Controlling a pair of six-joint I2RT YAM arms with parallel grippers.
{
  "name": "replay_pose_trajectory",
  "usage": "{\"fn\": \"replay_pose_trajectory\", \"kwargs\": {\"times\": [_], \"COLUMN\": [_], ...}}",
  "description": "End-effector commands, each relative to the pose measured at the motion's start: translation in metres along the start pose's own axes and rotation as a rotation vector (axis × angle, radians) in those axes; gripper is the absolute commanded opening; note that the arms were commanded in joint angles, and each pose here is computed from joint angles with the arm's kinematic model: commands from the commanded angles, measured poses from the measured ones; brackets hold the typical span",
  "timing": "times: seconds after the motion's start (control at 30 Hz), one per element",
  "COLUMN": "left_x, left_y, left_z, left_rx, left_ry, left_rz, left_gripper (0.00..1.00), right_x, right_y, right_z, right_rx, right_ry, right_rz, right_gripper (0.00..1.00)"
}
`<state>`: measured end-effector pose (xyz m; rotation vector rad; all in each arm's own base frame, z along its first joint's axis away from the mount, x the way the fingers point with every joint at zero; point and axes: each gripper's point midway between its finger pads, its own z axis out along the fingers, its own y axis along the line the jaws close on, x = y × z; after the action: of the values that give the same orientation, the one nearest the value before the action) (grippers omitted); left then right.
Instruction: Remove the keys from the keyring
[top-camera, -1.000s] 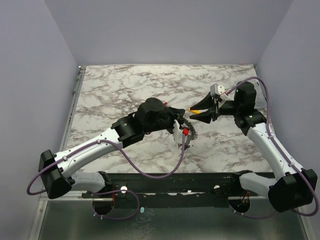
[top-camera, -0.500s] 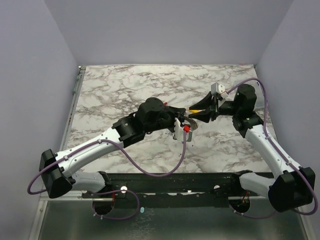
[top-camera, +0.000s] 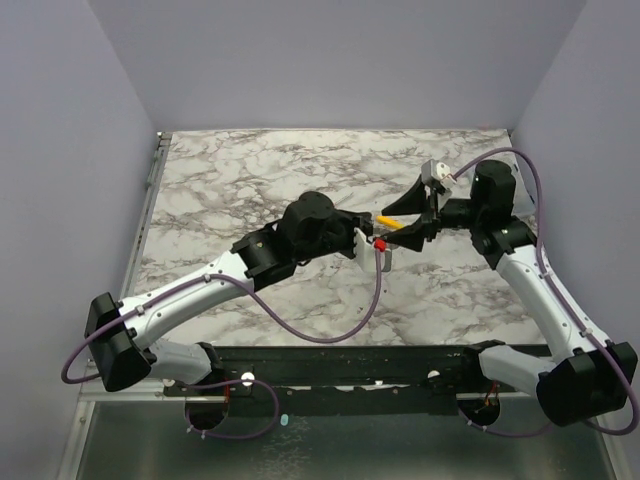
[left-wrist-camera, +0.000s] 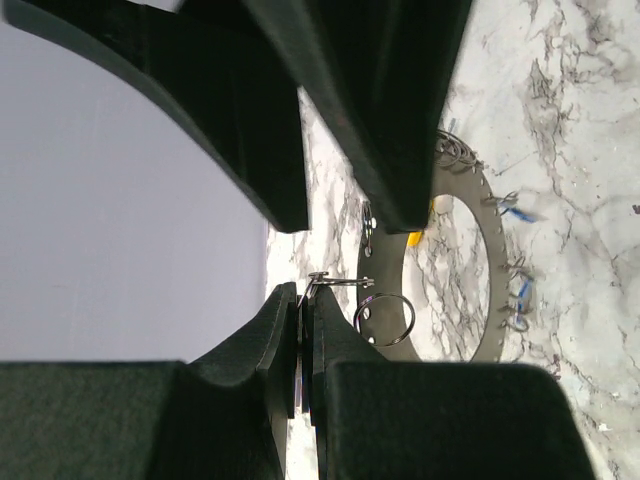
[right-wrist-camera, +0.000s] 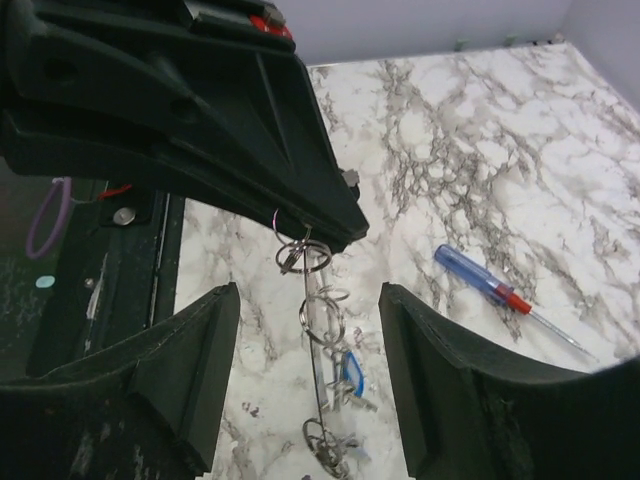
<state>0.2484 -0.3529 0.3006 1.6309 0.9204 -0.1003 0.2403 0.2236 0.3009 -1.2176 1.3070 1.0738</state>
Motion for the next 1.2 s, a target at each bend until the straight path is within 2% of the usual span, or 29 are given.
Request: {"fn": "replay_pose_trajectory", "kwargs": {"times": [0.0, 0.17, 0.57, 0.8, 0.9, 0.93, 1.17], "left_x": [-0.013, -0.017, -0.018, -0.016, -0.017, -0.017, -0.016], "left_y": [0.029, 0.030, 0.033, 0.033, 0.034, 0.035, 0.037], "left_z": [-0.002, 0.000, 0.008, 0.009, 0.009, 0.009, 0.012], "left_rx": [-0.083, -0.072, -0.064, -0.067, -0.071, -0.075, -0.074], "left_ry": [-0.007, -0.024, -0.014, -0.003, -0.003, 0.000, 0.018], "left_rz": [-0.058, -0.076, -0.123, -0.144, -0.155, -0.164, -0.200], "left_gripper": [0.00, 0.00, 0.00, 0.00, 0.00, 0.00, 0.00], "right_x": [0.019, 0.024, 0.011, 0.010, 0.012, 0.012, 0.017], "right_y": [0.004, 0.000, -0.006, -0.008, -0.008, -0.008, -0.004], "right_z": [0.001, 0.005, 0.012, 0.015, 0.017, 0.017, 0.022], "right_rx": [0.022, 0.001, -0.021, -0.028, -0.032, -0.033, -0.052], "right_ry": [0.021, 0.005, -0.056, -0.077, -0.078, -0.077, -0.066], "right_rz": [0.075, 0.022, -0.014, -0.006, -0.007, -0.008, -0.017], "right_gripper": [0.68, 0.72, 0.68, 0.55, 0.44, 0.44, 0.54]}}
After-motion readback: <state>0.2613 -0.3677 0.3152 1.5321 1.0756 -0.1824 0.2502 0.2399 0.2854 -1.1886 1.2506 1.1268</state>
